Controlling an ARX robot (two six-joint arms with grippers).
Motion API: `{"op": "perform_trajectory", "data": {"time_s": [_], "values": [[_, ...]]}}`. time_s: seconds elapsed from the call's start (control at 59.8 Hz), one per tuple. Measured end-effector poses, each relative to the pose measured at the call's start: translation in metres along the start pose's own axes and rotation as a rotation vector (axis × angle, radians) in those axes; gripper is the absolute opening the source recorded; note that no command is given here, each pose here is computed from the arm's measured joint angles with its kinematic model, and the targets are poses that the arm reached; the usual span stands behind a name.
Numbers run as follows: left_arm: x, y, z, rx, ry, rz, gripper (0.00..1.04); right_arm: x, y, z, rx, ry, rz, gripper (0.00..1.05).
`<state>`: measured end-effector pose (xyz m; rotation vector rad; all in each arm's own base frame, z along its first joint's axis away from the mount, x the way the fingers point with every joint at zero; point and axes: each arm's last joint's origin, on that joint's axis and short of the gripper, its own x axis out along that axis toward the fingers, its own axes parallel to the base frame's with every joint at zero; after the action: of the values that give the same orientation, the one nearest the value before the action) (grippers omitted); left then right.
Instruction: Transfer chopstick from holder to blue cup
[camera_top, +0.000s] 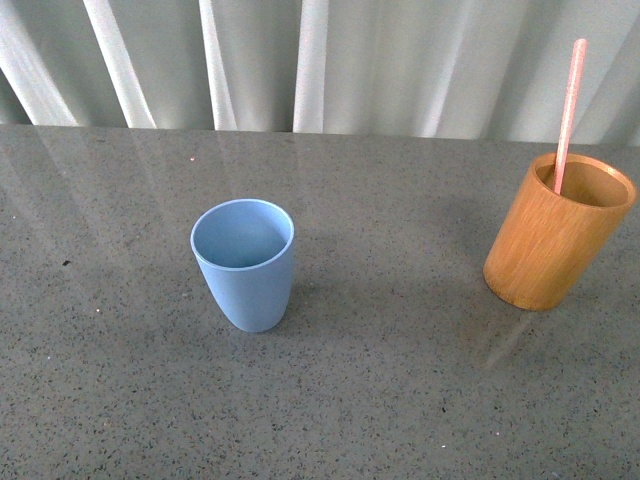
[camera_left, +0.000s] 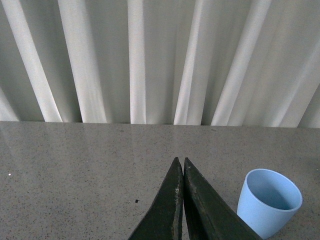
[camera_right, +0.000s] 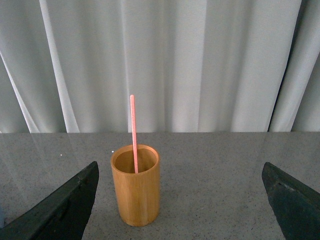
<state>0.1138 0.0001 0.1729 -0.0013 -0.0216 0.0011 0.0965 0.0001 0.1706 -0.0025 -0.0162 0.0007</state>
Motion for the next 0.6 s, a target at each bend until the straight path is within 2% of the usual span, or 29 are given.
{"op": "perform_trajectory", "data": {"time_s": [0.301, 0.385, 0.602], "values": [[-0.007, 0.0, 0.0, 0.0, 0.0, 0.0, 0.04, 0.0, 0.0, 0.0, 0.0, 0.0, 0.0, 0.95], [-0.014, 0.0, -0.005, 0.0, 0.035, 0.0, 0.04, 0.0, 0.0, 0.0, 0.0, 0.0, 0.0, 0.95], [-0.017, 0.0, -0.003, 0.0, 0.005, 0.0, 0.04, 0.0, 0.0, 0.0, 0.0, 0.0, 0.0, 0.95]]}}
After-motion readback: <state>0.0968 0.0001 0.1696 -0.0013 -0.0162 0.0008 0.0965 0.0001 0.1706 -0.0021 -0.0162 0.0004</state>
